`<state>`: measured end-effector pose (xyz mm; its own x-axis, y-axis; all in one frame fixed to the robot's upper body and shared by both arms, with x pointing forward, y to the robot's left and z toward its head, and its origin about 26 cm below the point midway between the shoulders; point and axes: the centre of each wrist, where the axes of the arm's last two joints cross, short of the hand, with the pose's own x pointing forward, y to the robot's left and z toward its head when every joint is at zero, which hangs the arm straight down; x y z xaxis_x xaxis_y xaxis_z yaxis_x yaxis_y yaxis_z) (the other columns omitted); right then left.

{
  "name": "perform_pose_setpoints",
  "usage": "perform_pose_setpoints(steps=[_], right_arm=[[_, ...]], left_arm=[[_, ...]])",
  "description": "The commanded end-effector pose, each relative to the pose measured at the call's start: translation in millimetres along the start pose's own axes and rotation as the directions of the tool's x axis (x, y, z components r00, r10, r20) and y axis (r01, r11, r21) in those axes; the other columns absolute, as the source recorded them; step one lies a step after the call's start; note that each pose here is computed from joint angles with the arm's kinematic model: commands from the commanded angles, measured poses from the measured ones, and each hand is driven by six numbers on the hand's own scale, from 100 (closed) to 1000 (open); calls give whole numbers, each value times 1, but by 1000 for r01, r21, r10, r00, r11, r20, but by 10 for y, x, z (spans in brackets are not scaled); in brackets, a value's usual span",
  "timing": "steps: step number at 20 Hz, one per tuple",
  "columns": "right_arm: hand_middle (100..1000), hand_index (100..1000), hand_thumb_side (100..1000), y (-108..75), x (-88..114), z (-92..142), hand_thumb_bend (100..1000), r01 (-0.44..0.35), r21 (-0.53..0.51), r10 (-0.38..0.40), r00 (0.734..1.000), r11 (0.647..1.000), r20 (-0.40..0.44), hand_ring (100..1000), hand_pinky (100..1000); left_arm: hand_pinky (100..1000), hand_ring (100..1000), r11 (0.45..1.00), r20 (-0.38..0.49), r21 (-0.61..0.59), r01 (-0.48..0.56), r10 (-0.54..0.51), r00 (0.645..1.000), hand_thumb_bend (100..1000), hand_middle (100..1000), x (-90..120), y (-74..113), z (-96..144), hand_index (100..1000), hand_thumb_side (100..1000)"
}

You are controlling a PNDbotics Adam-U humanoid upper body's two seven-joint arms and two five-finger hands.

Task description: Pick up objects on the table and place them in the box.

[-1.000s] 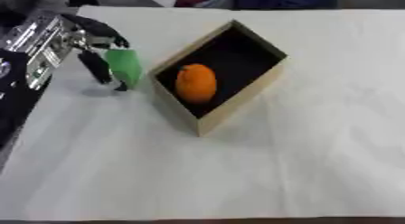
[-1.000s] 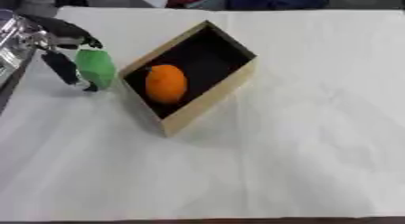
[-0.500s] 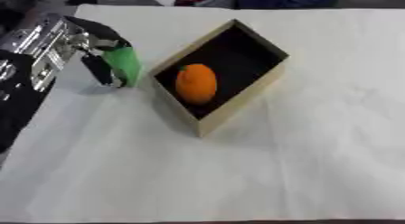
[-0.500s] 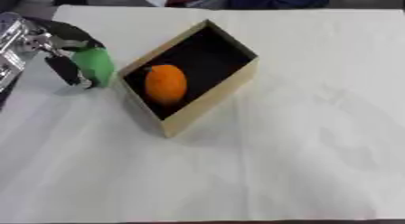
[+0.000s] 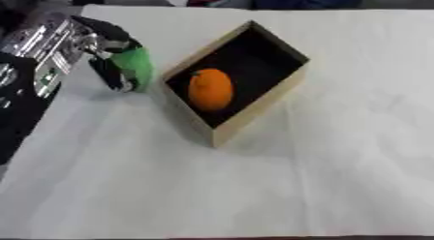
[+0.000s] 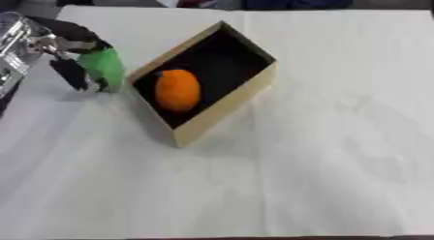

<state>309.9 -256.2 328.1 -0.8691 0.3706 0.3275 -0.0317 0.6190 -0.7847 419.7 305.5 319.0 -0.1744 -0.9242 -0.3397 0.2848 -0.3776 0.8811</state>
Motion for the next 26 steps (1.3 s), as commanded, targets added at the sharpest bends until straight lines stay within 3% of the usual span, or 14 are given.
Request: perform_pose_setpoints(steps=[1, 7, 12, 22, 26], right_arm=[[680, 894, 716, -61, 21, 7, 100, -22, -4, 22, 1000, 1000, 1, 931, 903], [680, 892, 713, -53, 13, 10, 100, -13, -8, 13, 1000, 1000, -1, 933, 904], [680, 891, 691, -45, 5, 16, 100, -4, -14, 4, 1000, 1000, -2, 933, 904], [679, 890, 666, -16, -9, 27, 100, 15, -29, -16, 1000, 999, -11, 934, 904], [679, 890, 665, 1, -5, 18, 100, 24, -27, -24, 1000, 999, -8, 934, 904]], left_arm=[[779, 770, 998, -25, 52, 18, -17, 1000, 100, 666, -56, 162, 137, 849, 444], [747, 713, 993, -20, 110, 34, -32, 999, 100, 577, -4, 301, 245, 803, 448], [743, 700, 981, 0, 185, 52, -53, 999, 100, 561, 104, 461, 381, 791, 446], [748, 709, 911, 173, 406, 76, -159, 972, 100, 575, 824, 891, 712, 791, 492], [748, 716, 893, 209, 446, 64, -174, 962, 100, 579, 1096, 942, 670, 793, 513]])
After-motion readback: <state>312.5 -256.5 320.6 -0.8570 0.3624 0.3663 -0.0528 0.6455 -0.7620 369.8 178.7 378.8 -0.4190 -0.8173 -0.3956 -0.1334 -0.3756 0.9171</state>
